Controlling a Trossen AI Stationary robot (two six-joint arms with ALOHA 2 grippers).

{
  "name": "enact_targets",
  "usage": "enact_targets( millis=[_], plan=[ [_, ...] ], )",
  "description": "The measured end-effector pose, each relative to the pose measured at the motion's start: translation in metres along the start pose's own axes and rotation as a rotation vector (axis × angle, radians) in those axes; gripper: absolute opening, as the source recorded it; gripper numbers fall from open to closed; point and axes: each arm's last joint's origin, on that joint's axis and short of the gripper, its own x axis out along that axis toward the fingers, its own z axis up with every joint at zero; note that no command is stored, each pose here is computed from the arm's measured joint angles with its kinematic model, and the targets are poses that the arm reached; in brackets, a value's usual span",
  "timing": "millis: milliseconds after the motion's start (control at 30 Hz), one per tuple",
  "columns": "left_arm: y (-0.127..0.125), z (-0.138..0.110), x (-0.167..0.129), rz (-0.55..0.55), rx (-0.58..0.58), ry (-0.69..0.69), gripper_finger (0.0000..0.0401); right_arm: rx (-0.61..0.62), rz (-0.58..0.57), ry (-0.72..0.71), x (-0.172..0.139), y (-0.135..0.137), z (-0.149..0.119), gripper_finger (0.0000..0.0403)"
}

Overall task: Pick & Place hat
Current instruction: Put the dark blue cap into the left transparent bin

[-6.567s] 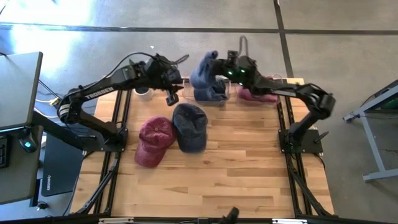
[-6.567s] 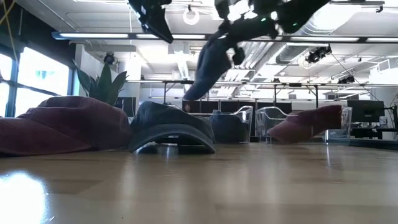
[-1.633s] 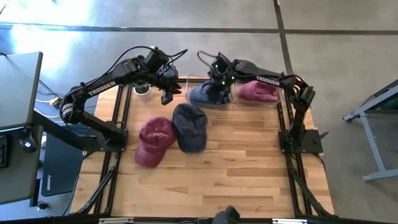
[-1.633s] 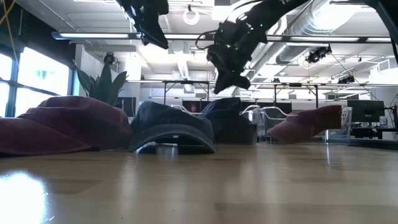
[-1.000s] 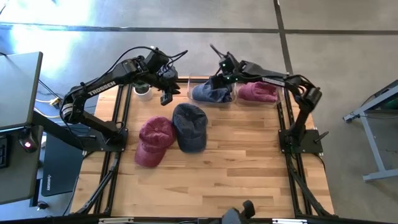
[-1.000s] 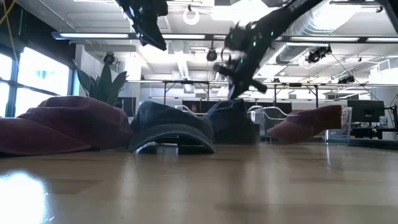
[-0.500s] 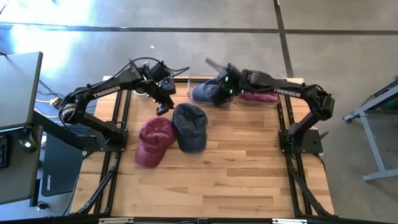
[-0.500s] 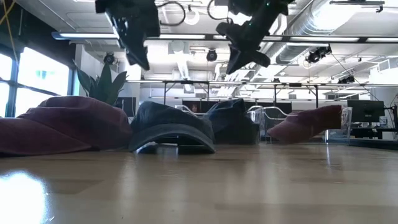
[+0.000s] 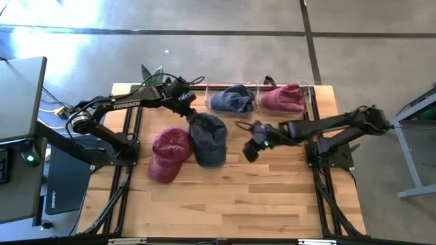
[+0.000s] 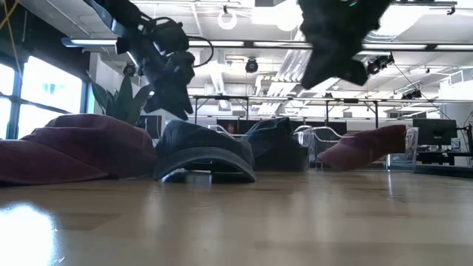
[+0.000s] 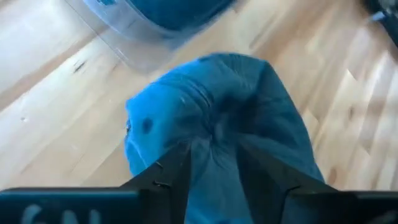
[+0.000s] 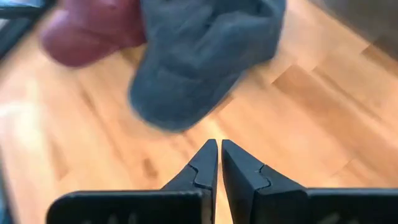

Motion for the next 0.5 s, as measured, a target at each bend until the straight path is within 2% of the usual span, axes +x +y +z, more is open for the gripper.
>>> enact_targets(
  millis=[167, 300, 400, 500],
  plan=[
    [0.009, -0.003, 0.012, 0.135, -0.025, 0.032, 0.0204, 0.044, 0.130, -0.092, -0.021, -0.002, -0.034, 0.0028],
    [0.014, -0.007, 0.029, 0.104, -0.081, 0.100, 0.0255, 0.081, 0.251, -0.192, -0.028, -0.007, -0.055, 0.0030],
    [0.016, -0.010, 0.039, 0.046, -0.099, 0.164, 0.0259, 0.120, 0.309, -0.248, -0.028, -0.014, -0.069, 0.0028],
    [0.018, -0.013, 0.047, -0.014, -0.120, 0.219, 0.0235, 0.165, 0.362, -0.296, -0.027, -0.018, -0.077, 0.0026]
  ],
)
